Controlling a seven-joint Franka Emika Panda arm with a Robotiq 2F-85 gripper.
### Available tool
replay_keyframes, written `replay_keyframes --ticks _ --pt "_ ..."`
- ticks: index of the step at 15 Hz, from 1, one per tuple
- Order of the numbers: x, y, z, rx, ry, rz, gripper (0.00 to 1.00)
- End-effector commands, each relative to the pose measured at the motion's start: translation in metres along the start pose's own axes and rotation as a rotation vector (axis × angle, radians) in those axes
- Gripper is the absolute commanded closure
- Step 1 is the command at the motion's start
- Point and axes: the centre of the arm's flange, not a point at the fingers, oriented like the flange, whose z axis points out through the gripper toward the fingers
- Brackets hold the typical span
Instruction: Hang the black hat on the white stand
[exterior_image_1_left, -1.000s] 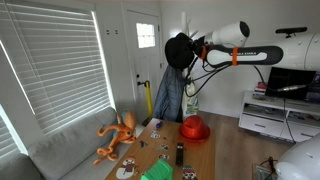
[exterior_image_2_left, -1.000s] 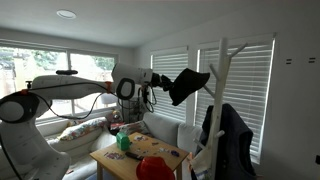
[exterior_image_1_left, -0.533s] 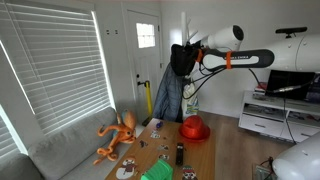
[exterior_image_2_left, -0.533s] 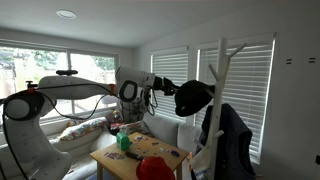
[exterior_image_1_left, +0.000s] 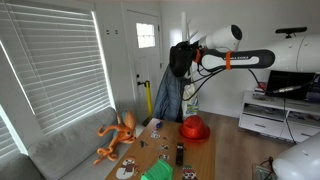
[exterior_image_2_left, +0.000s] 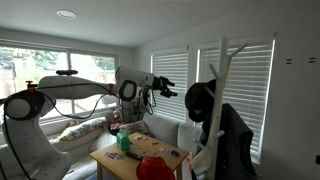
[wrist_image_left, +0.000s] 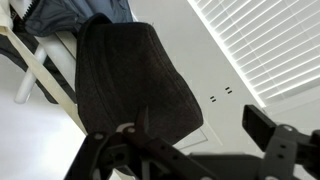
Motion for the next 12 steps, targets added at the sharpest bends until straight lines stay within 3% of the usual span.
replay_keyframes --ticks 1,9,12 --pt "-0.004 -0.004 -0.014 -0.011 -0.073 0.014 0.0" --pt "-0.014 -0.006 -0.025 -0.044 -0.107 -0.113 0.0" --pt "-0.012 -0.01 -0.013 -0.035 -0.1 -0.097 0.0"
